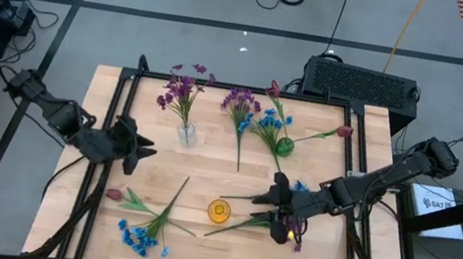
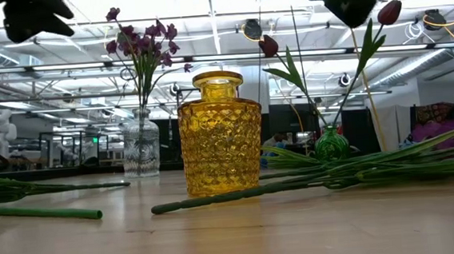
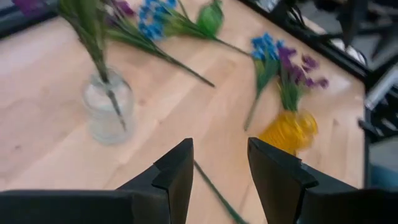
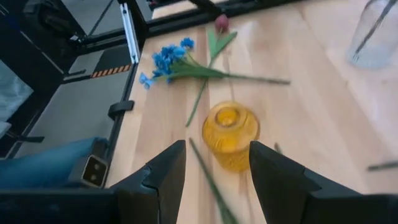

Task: Sort flowers into vase by color
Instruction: Put the bottom violet flowers into the transparent vase

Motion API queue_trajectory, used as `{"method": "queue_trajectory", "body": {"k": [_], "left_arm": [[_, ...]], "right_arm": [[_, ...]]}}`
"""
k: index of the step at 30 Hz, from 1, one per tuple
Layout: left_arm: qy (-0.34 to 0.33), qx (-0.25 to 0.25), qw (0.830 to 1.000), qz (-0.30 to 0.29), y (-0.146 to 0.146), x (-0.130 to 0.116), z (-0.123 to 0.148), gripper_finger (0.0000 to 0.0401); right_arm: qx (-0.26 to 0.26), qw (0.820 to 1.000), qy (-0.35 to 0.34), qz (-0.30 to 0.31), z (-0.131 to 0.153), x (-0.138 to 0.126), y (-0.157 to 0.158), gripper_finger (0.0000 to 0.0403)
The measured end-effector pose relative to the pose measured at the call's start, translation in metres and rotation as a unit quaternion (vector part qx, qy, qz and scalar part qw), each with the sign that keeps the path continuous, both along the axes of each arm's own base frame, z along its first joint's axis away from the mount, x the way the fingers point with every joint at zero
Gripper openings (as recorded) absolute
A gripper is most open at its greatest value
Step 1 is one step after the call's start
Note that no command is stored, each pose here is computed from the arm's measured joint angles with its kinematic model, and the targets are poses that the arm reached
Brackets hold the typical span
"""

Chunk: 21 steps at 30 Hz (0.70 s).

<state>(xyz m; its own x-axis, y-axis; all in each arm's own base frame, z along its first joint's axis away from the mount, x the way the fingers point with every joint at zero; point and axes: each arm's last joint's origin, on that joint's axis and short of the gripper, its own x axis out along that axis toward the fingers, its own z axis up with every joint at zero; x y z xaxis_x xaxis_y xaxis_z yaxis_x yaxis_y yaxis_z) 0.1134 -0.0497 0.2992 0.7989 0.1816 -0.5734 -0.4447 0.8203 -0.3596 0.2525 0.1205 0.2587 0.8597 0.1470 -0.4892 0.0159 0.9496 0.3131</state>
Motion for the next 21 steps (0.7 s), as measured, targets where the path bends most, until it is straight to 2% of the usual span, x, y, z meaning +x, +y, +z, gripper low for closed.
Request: {"method": "queue_trajectory", "body": {"k": [5, 12, 17, 21], "left_arm": [[-0.018, 0.004, 1.0, -0.013, -0.016, 0.001, -0.021, 0.0158], [-0.085, 0.025, 0.993, -0.082, -0.045, 0.022, -0.047, 0.0158], [-0.136, 0.038, 0.984, -0.105, -0.058, 0.037, -0.042, 0.0158], [-0.175, 0.04, 0.977, -0.114, -0.066, 0.046, -0.037, 0.0158]], "right_arm": [[0.021, 0.996, 0.082, -0.006, -0.009, -0.019, 0.008, 0.0169], [0.056, 0.976, 0.202, -0.064, -0.024, -0.045, 0.018, 0.0169], [0.059, 0.969, 0.23, -0.071, -0.03, -0.054, 0.026, 0.0169], [0.031, 0.971, 0.233, -0.046, -0.041, -0.052, 0.039, 0.0169]]}}
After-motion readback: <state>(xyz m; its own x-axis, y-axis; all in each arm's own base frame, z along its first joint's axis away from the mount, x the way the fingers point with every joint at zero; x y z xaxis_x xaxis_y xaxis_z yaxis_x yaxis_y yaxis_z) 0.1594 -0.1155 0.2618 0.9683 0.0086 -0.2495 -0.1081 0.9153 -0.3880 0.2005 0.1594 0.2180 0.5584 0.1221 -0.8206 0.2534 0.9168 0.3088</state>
